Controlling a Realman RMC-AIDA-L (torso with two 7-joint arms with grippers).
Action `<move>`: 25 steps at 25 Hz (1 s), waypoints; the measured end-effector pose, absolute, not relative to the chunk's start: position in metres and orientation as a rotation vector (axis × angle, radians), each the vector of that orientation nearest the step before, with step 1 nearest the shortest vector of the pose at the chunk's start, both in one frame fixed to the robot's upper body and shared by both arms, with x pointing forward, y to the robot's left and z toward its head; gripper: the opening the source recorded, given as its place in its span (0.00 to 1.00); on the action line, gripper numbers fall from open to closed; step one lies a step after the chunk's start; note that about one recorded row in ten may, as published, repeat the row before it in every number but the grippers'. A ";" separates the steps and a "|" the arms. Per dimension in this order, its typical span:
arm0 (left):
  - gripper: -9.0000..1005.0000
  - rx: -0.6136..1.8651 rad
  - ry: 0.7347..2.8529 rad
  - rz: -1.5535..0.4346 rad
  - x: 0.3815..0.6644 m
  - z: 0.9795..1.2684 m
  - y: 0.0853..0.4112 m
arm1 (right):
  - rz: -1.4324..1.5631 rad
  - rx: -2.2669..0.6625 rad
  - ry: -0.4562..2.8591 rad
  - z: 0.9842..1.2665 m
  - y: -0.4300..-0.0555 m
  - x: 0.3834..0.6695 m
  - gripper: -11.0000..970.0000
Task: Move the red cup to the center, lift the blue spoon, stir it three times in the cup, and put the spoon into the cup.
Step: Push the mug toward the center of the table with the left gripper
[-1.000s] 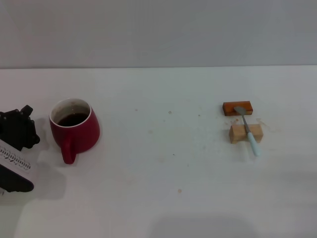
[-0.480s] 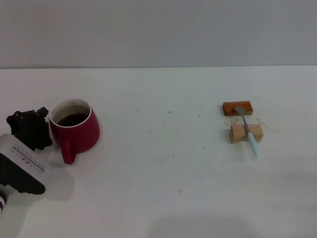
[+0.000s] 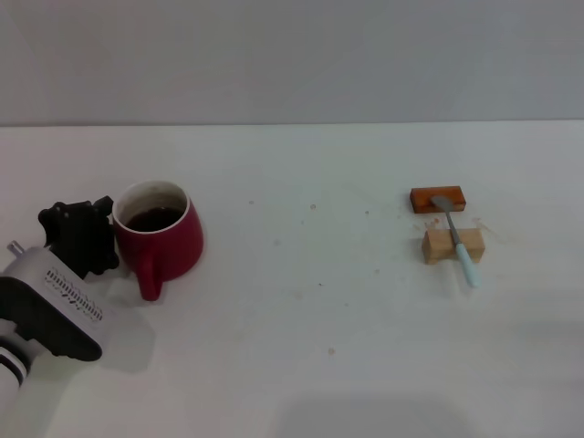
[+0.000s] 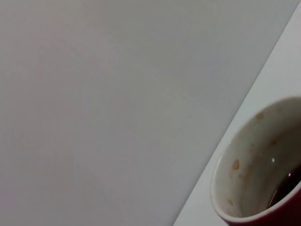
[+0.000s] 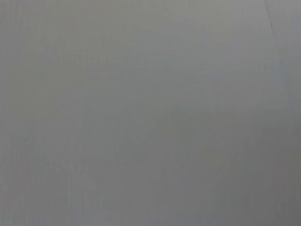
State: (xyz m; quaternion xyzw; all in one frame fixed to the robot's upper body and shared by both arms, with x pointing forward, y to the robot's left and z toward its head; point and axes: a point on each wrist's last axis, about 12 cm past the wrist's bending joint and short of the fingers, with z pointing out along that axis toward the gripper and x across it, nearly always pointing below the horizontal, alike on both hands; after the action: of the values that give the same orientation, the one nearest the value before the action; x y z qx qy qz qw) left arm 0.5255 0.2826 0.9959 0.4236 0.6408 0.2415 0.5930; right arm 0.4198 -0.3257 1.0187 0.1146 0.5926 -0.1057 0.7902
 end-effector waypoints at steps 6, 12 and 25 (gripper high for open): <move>0.01 1.001 1.465 0.513 0.524 0.996 0.268 | -0.229 0.247 1.277 1.018 -0.326 0.419 0.74; 0.01 1.009 1.440 0.461 0.521 0.997 0.254 | -0.231 0.246 1.277 1.018 -0.326 0.418 0.74; 0.01 1.052 1.386 0.385 0.520 0.999 0.231 | -0.239 0.249 1.279 1.018 -0.327 0.415 0.74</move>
State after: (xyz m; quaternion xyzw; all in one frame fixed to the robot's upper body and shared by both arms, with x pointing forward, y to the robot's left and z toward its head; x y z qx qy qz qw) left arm 0.5201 0.2315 0.9990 0.4592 0.6049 0.1678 0.6285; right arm 0.4146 -0.3275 1.0175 0.1158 0.5936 -0.1108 0.7886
